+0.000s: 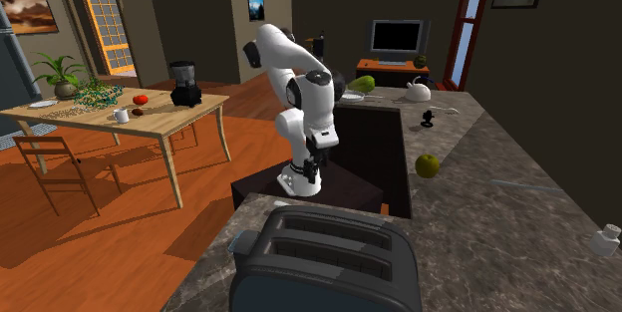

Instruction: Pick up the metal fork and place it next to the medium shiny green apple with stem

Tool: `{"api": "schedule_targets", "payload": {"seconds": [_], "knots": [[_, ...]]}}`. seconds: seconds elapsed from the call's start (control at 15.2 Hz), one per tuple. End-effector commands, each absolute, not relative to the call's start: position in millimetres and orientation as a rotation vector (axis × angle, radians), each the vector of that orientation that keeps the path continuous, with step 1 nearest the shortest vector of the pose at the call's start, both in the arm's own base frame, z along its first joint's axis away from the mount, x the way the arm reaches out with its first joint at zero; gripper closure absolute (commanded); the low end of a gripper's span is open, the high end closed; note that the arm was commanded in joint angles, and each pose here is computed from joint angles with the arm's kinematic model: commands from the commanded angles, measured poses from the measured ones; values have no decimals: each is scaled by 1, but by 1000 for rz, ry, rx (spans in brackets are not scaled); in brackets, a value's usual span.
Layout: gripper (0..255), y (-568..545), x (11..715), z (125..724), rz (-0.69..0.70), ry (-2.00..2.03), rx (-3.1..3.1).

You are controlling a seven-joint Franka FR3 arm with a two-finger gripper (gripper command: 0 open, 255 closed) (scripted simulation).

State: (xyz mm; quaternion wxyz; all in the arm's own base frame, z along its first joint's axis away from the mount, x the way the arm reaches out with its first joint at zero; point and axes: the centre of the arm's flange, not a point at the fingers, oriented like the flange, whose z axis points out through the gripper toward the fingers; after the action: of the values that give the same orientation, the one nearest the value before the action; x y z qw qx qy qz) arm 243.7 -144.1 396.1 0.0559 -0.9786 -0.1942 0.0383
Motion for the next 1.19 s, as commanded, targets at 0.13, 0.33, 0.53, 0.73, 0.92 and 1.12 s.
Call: {"api": "schedule_targets", "payload": {"seconds": [0.13, 0.33, 0.53, 0.73, 0.92, 1.12], "knots": [[0, -168, 232, 351, 162, -683, -2922], [0, -187, 224, 317, 197, -748, -2885], [0, -203, 217, 289, 226, -801, -2853], [0, -201, 214, 274, 226, -801, -2853], [0, -200, 211, 258, 226, -801, -2853], [0, -199, 209, 250, 226, -801, -2853]]}}
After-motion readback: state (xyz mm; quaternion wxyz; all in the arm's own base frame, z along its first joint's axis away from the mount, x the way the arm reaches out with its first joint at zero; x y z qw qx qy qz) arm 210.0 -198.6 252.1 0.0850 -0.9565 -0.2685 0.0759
